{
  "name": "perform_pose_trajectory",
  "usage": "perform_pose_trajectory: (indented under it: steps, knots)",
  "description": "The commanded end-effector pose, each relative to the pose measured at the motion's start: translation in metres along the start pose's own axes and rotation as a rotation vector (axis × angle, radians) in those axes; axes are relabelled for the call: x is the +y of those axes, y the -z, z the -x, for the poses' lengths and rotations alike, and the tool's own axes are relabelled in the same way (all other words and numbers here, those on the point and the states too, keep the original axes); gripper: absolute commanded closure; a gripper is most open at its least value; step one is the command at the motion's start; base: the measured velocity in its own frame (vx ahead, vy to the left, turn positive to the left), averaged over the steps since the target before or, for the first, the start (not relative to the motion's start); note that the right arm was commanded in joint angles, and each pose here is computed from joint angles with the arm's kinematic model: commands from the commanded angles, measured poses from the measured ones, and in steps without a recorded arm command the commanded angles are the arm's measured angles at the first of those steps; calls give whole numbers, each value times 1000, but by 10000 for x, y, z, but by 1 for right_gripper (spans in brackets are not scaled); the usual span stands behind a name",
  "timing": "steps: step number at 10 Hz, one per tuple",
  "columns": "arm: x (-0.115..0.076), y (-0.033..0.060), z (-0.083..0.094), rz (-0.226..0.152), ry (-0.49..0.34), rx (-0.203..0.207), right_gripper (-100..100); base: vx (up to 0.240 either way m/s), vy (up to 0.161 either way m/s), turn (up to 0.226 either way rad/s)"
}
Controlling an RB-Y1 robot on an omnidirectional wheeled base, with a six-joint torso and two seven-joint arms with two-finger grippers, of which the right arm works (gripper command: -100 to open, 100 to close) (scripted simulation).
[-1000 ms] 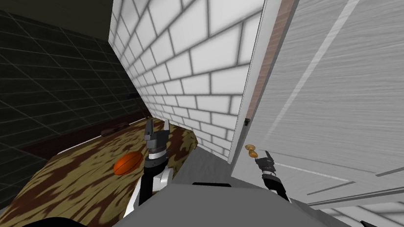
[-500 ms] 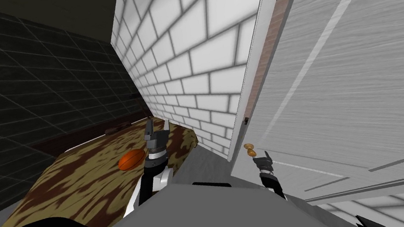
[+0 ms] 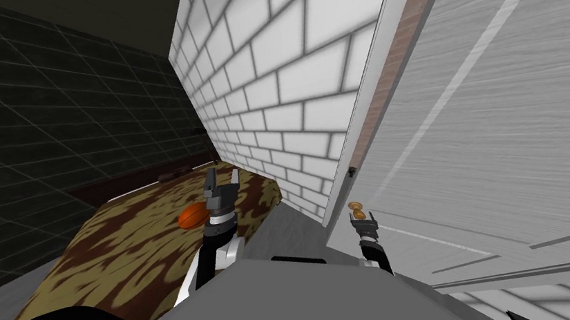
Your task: Pull the door open
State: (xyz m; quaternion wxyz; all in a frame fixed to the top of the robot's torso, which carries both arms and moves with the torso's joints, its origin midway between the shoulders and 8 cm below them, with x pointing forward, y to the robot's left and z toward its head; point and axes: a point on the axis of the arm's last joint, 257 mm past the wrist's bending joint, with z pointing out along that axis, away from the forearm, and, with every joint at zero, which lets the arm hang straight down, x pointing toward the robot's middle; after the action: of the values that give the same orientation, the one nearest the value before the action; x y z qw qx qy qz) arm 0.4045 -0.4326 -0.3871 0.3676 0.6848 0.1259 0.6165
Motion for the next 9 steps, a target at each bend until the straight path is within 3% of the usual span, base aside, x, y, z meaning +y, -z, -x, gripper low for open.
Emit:
perform_pose_trajectory:
  steps: [1,9]
  knots:
    - [-24,-6,-13,2,-43,-1,-100,-62,0,19]
    - [-219,-53,-156,11,-361,-20,-100,-67,-9,30]
